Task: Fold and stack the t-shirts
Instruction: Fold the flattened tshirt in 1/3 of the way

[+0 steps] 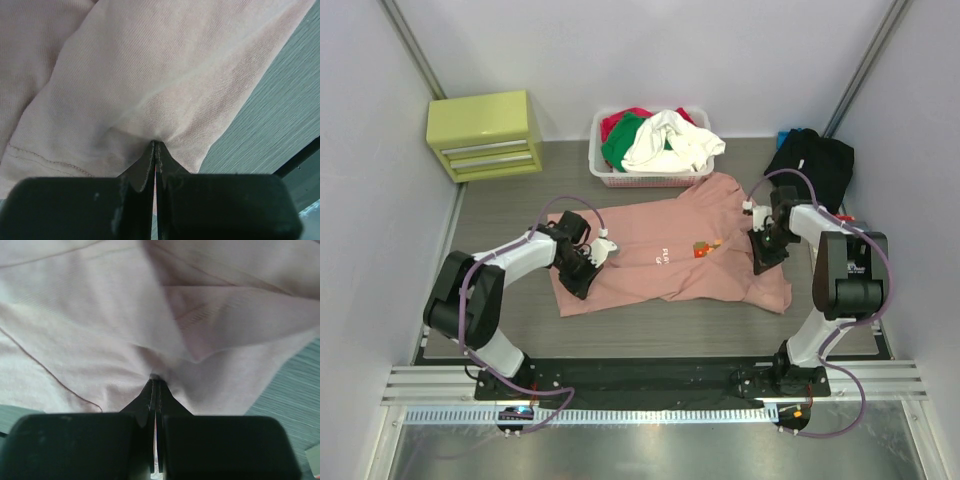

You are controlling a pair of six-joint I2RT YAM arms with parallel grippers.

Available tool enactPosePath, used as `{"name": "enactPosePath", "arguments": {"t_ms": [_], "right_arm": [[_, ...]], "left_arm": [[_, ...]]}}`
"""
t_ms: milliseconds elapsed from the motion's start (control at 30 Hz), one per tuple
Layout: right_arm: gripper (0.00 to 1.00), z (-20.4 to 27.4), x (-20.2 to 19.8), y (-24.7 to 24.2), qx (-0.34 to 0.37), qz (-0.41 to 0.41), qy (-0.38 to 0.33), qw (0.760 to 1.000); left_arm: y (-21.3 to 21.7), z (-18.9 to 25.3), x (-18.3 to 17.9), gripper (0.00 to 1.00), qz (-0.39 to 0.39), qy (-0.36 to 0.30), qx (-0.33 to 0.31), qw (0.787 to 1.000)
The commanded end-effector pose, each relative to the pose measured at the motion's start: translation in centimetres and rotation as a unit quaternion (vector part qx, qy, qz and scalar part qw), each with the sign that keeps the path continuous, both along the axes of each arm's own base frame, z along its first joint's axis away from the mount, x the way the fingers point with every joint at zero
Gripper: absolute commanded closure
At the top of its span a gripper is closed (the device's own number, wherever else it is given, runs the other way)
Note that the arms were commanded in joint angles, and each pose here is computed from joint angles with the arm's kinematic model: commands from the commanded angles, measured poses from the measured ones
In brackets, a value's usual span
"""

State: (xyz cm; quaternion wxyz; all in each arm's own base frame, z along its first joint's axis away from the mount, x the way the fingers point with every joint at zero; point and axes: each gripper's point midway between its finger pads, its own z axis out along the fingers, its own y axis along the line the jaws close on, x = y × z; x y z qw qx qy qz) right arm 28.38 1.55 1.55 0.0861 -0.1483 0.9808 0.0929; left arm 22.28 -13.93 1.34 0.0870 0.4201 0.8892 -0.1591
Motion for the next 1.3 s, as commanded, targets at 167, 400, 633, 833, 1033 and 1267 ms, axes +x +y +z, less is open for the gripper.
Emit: {"name": "enactPosePath", "arguments": {"t_ms": [167,400,633,833,1033,1267], "right_arm": [[0.99,0.8,2.8,-7.8,-0.059,-0.116,-0.038,0.991],[0.99,0.2,3.1,-7.9,-0.051,-0.124,-0.03,0.991],[0.99,0.6,2.9,-8.0,-0.057,-0.124,-0.044,0.99],[0.99,5.2,3.3,-8.7,-0.072,-0.13,-0.123,0.981],[0.99,13.2,1.6,-7.3,-0.057,-0.127,-0.242,0.96],[0.99,17.3,-0.2,-2.5,0.048,-0.09,-0.301,0.948]], "left_arm": [[5.1,-0.6,3.4,1.0,0.073,-0.046,0.004,0.996],[7.2,0.9,3.5,1.0,0.081,-0.063,0.014,0.995],[7.9,0.7,3.1,1.0,0.08,-0.061,0.029,0.994],[9.9,2.3,4.1,1.0,0.127,-0.098,0.026,0.987],[13.2,9.4,5.4,1.0,0.19,-0.234,0.001,0.953],[10.2,19.2,5.4,1.0,0.221,-0.37,-0.119,0.895]]}}
